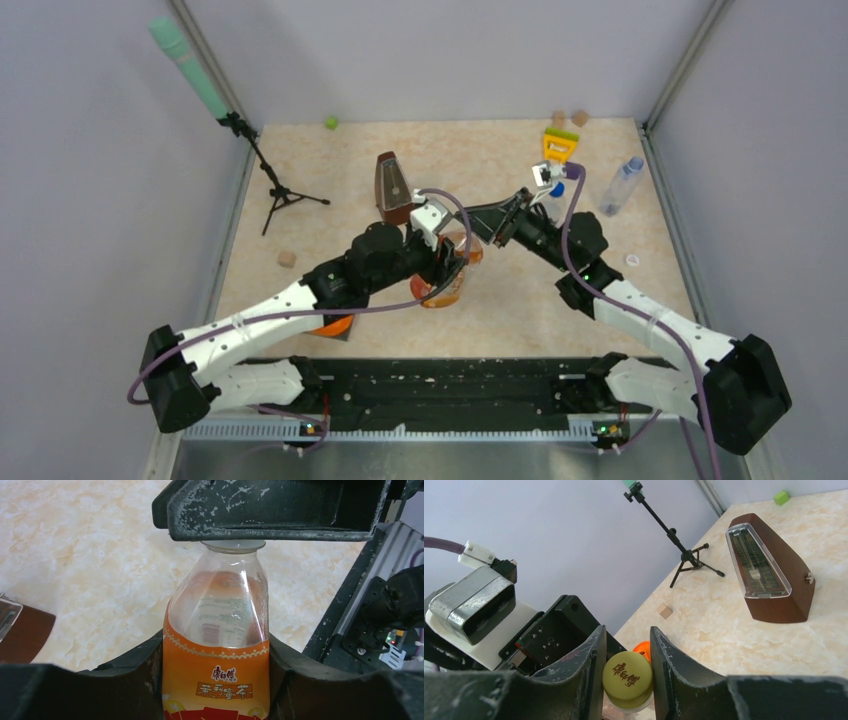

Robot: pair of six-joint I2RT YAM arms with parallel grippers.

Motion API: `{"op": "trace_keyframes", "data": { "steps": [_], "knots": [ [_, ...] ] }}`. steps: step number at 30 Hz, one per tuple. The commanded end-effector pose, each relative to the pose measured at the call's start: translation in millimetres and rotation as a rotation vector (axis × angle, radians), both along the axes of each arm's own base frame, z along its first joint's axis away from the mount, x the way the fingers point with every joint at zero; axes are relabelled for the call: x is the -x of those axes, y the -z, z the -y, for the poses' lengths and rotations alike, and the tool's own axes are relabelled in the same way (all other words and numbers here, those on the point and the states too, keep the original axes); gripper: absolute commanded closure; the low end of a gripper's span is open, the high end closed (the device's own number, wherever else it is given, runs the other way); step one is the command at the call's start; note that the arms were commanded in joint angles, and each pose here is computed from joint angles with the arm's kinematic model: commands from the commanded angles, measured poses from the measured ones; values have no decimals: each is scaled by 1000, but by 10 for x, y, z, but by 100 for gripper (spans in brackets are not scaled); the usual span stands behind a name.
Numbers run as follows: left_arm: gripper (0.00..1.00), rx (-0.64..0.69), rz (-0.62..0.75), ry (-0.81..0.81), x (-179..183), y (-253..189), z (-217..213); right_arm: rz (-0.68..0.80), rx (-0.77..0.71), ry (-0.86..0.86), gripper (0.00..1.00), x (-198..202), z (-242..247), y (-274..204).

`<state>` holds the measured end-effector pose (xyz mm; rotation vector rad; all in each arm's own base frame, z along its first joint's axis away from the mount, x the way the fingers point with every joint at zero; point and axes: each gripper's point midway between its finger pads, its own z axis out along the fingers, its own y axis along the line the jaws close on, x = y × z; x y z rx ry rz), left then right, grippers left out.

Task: Unscrew the bottle caps
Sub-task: Unscrew the bottle cap from the plastic bottle.

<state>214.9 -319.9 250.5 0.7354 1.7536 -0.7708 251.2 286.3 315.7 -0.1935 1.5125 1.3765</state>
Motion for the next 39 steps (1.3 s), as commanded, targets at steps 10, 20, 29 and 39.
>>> {"op": "trace_keyframes", "data": {
  "steps": [10,20,29,39],
  "knots": [
    [100,308,-35,504,482,-696,82,194,-50,-162,100,397,-56,-442],
    [100,380,-76,644,645,-796,89,290,-97,-303,100,693,-80,-577],
    [100,268,-38,329,178,-584,-13,146,-25,-53,54,251,43,-366],
    [100,109,-11,157,10,-349,-27,79,-11,15,40,88,61,-307]
  ]
}}
